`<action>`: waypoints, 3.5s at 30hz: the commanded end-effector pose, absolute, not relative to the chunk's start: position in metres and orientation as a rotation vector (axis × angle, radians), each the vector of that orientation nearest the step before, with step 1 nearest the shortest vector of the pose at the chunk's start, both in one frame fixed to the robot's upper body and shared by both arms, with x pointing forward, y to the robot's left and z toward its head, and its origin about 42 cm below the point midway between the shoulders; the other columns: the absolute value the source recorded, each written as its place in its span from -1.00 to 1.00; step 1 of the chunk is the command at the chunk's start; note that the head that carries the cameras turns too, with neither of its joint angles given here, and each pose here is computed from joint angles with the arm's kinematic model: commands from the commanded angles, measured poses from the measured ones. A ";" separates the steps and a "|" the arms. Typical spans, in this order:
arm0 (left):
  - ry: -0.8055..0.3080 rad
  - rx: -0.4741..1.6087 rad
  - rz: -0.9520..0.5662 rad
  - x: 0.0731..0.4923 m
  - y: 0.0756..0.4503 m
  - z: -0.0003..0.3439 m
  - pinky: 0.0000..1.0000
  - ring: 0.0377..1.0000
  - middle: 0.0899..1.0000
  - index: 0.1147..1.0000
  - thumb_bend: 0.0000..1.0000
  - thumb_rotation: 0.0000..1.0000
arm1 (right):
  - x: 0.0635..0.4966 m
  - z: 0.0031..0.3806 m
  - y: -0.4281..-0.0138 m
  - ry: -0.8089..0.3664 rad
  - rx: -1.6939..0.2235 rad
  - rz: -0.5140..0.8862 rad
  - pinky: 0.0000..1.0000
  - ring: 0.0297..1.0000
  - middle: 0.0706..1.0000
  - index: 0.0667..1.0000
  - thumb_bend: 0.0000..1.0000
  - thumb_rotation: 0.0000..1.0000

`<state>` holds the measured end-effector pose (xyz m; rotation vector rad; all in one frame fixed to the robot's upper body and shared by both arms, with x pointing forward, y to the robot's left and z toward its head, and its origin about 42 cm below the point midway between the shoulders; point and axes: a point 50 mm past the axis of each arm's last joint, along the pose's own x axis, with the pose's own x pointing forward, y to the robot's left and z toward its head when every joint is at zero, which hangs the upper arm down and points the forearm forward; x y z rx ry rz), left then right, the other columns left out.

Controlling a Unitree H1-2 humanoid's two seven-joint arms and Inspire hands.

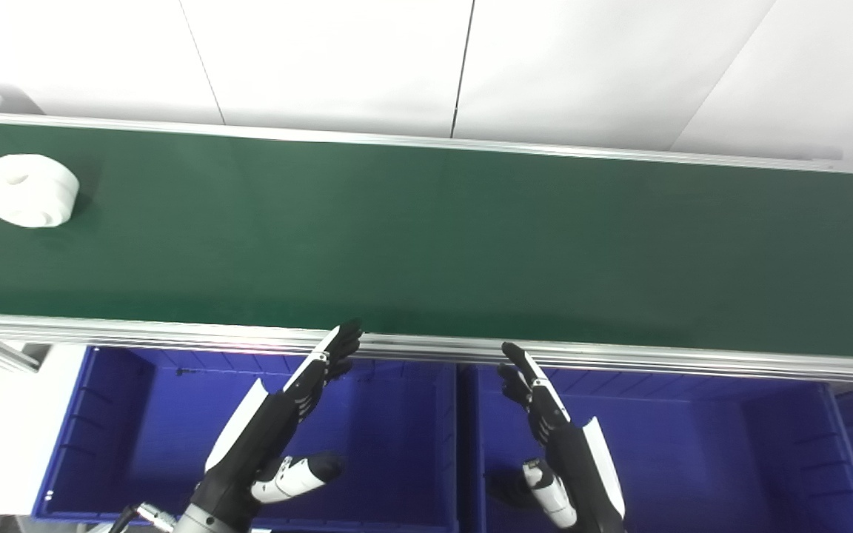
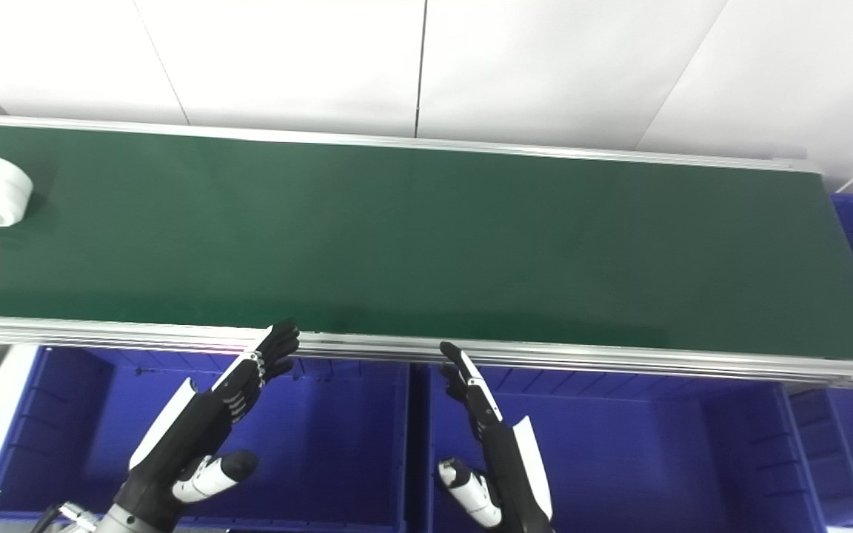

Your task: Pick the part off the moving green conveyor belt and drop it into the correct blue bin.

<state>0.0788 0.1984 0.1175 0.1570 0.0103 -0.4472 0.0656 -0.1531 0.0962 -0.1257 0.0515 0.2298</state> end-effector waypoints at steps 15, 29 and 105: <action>-0.031 0.161 -0.443 0.073 0.198 0.122 0.84 0.93 0.95 0.94 0.64 0.72 | 0.060 0.102 -0.152 -0.007 -0.111 0.228 0.81 0.86 0.93 0.87 0.82 1.00; -0.021 0.165 -0.449 0.068 0.198 0.114 0.80 0.92 0.95 0.92 0.64 0.70 | 0.053 0.091 -0.152 0.010 -0.151 0.212 0.76 0.80 0.91 0.89 0.84 1.00; -0.595 0.646 -0.332 0.219 0.229 0.220 0.48 0.71 0.65 0.54 0.91 -0.03 | 0.070 0.042 -0.188 -0.008 -0.192 0.228 1.00 1.00 0.99 0.99 0.89 1.00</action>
